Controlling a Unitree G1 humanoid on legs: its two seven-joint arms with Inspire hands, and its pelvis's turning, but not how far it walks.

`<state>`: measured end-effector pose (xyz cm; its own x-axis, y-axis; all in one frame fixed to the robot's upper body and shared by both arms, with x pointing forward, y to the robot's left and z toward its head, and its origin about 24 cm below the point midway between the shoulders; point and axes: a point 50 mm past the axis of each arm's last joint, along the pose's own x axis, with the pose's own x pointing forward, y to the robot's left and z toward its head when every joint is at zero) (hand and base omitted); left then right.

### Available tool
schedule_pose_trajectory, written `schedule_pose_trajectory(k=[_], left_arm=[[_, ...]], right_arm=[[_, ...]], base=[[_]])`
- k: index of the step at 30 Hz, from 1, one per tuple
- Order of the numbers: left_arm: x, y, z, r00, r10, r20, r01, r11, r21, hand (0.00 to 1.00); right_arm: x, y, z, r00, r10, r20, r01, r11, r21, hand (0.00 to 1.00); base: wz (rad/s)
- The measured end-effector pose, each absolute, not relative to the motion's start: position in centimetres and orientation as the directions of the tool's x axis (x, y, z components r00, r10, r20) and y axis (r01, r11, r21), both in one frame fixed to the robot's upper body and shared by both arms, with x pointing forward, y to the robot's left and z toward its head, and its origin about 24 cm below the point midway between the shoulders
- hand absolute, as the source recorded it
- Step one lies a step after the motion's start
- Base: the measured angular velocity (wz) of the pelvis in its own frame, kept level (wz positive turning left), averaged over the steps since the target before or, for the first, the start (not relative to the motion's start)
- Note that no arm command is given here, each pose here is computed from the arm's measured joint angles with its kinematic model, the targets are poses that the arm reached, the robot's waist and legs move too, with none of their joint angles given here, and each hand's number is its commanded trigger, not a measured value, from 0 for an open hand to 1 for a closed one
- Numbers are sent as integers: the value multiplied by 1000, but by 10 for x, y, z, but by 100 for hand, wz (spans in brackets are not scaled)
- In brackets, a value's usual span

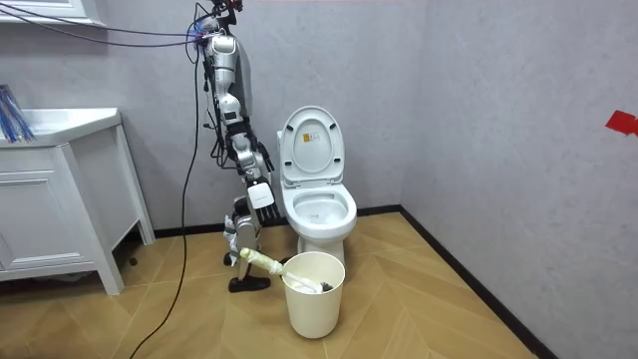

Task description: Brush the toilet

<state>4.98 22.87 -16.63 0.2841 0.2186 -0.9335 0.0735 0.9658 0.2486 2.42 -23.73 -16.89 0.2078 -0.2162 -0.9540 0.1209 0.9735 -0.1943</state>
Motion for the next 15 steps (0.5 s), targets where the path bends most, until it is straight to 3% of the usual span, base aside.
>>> schedule_pose_trajectory(k=[15], left_arm=[[51,229,-166,291,222,-931,72,965,253,0]], right_arm=[[24,-240,-168,202,-259,-944,133,963,-236,0]], base=[[-1]])
